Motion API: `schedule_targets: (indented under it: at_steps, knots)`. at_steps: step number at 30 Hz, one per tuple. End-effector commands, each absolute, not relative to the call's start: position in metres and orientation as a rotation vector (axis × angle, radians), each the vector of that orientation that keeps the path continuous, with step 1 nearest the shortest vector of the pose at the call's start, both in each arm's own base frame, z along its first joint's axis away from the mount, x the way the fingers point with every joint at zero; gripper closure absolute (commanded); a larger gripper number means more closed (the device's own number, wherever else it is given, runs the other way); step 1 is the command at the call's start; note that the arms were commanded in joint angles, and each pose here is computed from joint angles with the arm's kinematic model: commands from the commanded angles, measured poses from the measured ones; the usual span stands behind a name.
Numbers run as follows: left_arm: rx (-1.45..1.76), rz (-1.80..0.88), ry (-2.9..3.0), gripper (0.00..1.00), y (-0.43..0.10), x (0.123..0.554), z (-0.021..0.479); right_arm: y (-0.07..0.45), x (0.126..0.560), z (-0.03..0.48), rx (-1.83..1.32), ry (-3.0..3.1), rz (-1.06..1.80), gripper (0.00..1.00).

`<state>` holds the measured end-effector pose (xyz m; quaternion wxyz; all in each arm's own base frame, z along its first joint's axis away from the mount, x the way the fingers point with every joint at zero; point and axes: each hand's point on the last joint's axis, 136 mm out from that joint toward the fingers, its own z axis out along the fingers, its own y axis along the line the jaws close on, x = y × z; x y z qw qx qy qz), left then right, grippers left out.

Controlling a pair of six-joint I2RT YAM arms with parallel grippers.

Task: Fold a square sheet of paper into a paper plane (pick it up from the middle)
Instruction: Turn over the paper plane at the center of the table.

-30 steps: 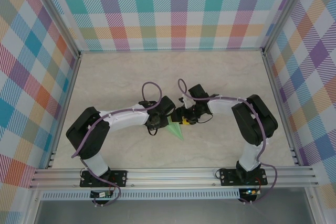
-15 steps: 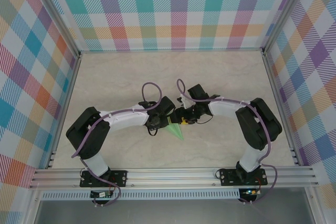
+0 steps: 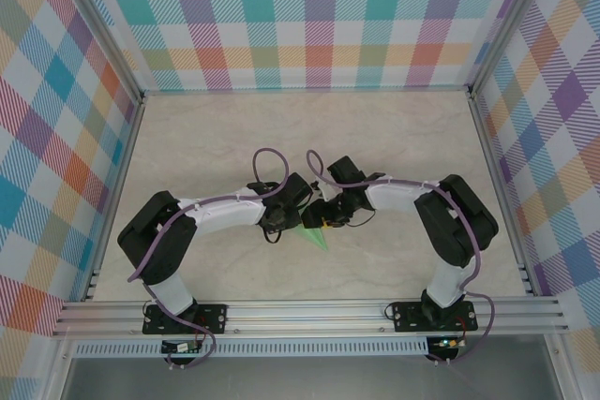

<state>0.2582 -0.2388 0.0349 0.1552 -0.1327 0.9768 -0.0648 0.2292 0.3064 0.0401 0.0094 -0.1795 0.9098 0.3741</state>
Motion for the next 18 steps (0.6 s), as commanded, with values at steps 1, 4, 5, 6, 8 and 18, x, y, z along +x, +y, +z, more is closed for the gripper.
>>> schedule_targets:
  at_steps: [1,4,5,6,8,18]
  knots:
    - [-0.409,-0.210,2.772,0.71,-0.235,0.260,0.043,0.309,0.231,0.034,-0.594,2.841,1.144,0.48]
    - [-0.405,-0.216,2.771,0.71,-0.236,0.260,0.043,0.310,0.231,0.030,-0.589,2.852,1.138,0.53]
    - [-0.405,-0.216,2.771,0.71,-0.236,0.260,0.043,0.311,0.232,0.030,-0.590,2.850,1.137,0.54]
    - [-0.407,-0.217,2.769,0.71,-0.236,0.260,0.043,0.312,0.231,0.030,-0.593,2.851,1.138,0.54]
    - [-0.404,-0.224,2.768,0.71,-0.237,0.261,0.044,0.312,0.231,0.028,-0.597,2.854,1.125,0.56]
    - [-0.414,-0.295,2.721,0.71,-0.239,0.263,0.059,0.311,0.234,0.020,-0.610,2.893,1.005,0.76]
